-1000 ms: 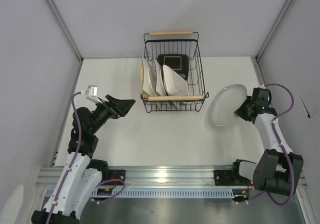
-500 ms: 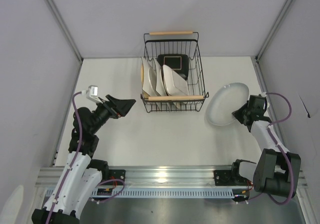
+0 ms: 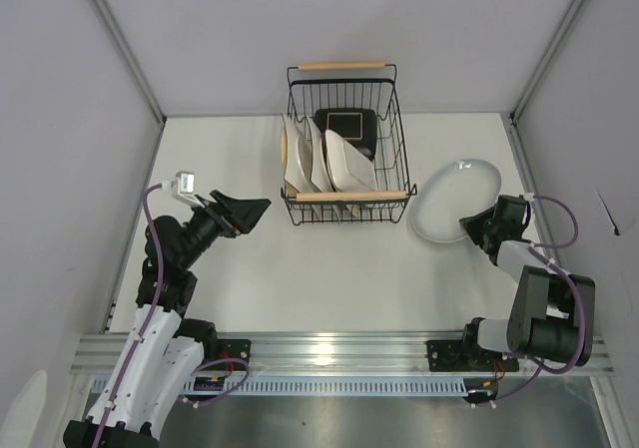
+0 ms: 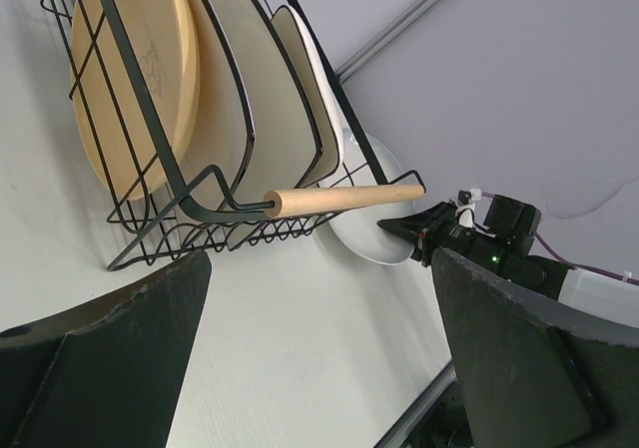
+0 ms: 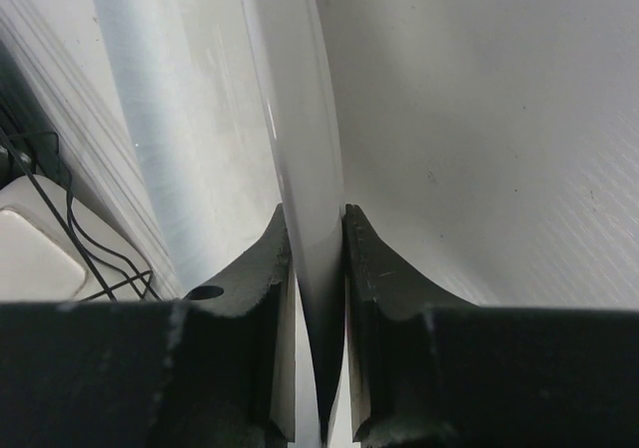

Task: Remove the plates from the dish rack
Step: Place the plate on the table

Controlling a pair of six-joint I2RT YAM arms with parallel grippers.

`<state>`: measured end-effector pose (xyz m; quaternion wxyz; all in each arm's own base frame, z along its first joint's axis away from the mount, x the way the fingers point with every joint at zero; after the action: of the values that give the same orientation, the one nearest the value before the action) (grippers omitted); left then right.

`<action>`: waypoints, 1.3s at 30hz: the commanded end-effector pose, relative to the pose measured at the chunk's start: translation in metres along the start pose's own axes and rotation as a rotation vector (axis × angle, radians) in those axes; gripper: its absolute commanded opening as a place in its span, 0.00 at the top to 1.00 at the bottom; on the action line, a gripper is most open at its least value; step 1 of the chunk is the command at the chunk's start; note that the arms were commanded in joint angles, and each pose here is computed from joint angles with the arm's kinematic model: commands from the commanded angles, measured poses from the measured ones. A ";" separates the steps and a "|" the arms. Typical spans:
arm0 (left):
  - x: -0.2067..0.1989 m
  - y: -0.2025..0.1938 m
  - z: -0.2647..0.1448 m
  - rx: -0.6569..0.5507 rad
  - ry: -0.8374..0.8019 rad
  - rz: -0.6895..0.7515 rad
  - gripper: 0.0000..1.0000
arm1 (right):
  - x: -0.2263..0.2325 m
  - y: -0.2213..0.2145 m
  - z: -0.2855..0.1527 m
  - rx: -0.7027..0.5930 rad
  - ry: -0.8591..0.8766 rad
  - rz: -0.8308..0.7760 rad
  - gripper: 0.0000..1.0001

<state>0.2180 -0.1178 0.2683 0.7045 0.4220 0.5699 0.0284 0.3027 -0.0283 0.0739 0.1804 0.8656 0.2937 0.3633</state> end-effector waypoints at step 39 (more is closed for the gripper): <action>-0.004 0.003 0.002 0.001 -0.022 0.016 0.00 | -0.015 -0.015 -0.085 0.118 -0.066 -0.010 0.20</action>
<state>0.2216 -0.1183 0.2641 0.6985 0.4231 0.5765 0.0255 0.2247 -0.0225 0.0807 0.1340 0.9062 0.2913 0.2757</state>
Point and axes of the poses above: each gripper's point midway between its finger pads, its own z axis out along the fingers, its own x axis along the line the jaws close on, y = z × x, the point moved 4 cm from there along -z, back along the fingers, and after that the axes turned 6 degrees about -z, right-handed, at the moved point
